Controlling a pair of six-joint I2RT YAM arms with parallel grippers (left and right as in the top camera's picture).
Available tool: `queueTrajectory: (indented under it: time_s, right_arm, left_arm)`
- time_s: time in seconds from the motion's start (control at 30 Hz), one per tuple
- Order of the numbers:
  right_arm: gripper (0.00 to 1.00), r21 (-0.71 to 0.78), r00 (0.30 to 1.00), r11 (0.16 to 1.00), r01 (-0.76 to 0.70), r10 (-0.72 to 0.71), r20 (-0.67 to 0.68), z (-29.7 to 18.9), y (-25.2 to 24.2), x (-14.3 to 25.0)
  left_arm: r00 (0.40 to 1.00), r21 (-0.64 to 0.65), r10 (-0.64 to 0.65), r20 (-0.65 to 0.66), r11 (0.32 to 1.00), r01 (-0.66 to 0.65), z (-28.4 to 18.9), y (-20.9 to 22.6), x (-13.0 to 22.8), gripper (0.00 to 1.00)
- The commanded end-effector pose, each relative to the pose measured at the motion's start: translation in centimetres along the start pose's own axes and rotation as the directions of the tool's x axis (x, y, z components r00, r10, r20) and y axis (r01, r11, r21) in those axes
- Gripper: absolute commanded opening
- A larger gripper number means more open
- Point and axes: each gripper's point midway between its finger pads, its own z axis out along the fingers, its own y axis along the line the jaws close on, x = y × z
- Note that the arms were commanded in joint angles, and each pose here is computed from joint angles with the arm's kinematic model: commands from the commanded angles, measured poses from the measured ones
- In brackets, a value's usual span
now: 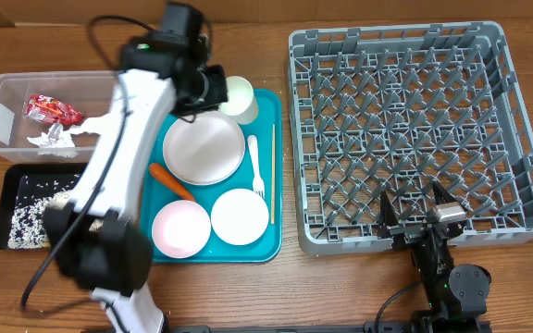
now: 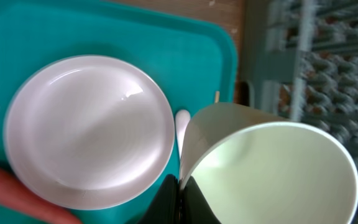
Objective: Sort waste into correct bins and load items into the dishwasher rack
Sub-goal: 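Lift the cup and move it right toward the dish rack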
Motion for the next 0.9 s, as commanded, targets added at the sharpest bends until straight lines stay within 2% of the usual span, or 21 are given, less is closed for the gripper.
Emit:
queueTrajectory:
  time_s: [0.0, 0.07, 0.23, 0.37, 0.43, 0.73, 0.87]
  right_arm:
    - [1.0, -0.002, 1.0, 1.0, -0.004, 0.004, 0.0, 0.0, 0.0, 0.3]
    - [1.0, -0.002, 1.0, 1.0, -0.004, 0.004, 0.0, 0.0, 0.0, 0.3]
    - [1.0, -0.002, 1.0, 1.0, -0.004, 0.004, 0.0, 0.0, 0.0, 0.3]
    - [1.0, -0.002, 1.0, 1.0, -0.004, 0.004, 0.0, 0.0, 0.0, 0.3]
    - [1.0, -0.002, 1.0, 1.0, -0.004, 0.004, 0.0, 0.0, 0.0, 0.3]
    - [1.0, -0.041, 1.0, 0.999, -0.004, 0.004, 0.003, 0.0, 0.7, 0.2]
    - [1.0, -0.252, 1.0, 0.968, -0.002, 0.005, 0.014, -0.5, 4.3, -0.1]
  left_arm:
    - [0.963, 0.138, 0.254, 0.087, 0.955, -0.264, -5.7, -4.0, 1.1, 0.04]
    - [0.947, 0.193, 0.31, 0.082, 0.928, -0.32, -6.9, -5.2, 2.4, 0.04]
    - [0.941, 0.336, 0.339, -0.007, 0.887, -0.317, -7.9, -7.0, 5.8, 0.04]
    - [0.914, 0.571, 0.401, -0.057, 0.764, -0.3, -9.1, -9.9, 8.9, 0.04]
    - [0.909, 0.633, 0.412, -0.068, 0.722, -0.28, -9.7, -10.6, 9.8, 0.04]
    - [0.911, 0.758, 0.401, -0.098, 0.623, -0.193, -11.9, -12.5, 11.0, 0.04]
    - [0.905, 0.801, 0.417, -0.087, 0.569, -0.186, -12.8, -13.3, 11.5, 0.04]
